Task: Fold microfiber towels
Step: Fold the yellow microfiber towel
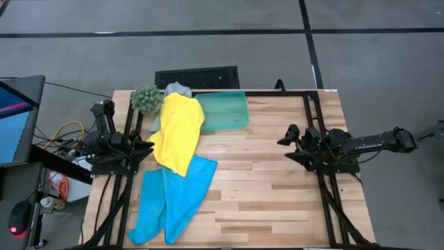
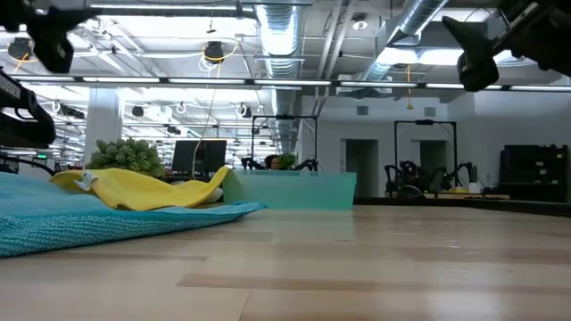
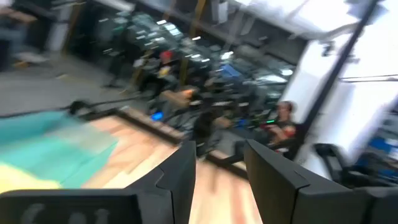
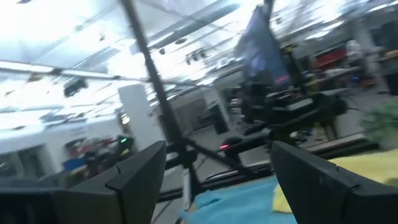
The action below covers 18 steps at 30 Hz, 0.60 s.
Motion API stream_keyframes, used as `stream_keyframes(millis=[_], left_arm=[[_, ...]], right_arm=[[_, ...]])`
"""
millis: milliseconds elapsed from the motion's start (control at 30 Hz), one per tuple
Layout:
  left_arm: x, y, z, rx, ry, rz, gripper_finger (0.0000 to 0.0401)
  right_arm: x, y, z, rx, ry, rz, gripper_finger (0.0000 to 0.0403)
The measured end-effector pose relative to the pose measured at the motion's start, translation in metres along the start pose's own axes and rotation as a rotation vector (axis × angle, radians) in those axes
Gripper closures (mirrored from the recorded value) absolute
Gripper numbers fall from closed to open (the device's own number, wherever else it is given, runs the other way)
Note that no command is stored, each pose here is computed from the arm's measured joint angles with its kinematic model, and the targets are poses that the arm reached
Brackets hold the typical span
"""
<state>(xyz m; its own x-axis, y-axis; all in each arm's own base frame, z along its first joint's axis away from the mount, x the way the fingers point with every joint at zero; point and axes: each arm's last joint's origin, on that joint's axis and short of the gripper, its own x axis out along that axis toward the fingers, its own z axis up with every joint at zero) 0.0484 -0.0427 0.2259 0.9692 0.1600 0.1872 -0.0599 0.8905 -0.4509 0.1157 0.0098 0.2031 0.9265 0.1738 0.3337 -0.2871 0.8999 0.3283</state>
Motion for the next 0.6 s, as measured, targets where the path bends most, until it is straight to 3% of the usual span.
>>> stream_keyframes(millis=[133, 333, 433, 600], left_arm=[[0.003, -0.007, 0.031, 0.033, -0.028, -0.099, 0.0271], [0.008, -0.013, 0.046, 0.281, 0.108, 0.167, 0.0271], [0.008, -0.015, 0.044, 0.322, 0.128, 0.194, 0.0271], [0.009, -0.015, 0.033, 0.28, 0.158, 0.179, 0.0271]], right_arm=[[0.002, -0.001, 0.011, -0.01, -0.097, -0.12, 0.0088], [0.002, -0.006, 0.01, -0.017, -0.081, -0.192, 0.0088], [0.002, -0.007, 0.005, -0.014, -0.039, -0.206, 0.0088], [0.002, -0.008, 0.005, -0.018, -0.029, -0.212, 0.0088]])
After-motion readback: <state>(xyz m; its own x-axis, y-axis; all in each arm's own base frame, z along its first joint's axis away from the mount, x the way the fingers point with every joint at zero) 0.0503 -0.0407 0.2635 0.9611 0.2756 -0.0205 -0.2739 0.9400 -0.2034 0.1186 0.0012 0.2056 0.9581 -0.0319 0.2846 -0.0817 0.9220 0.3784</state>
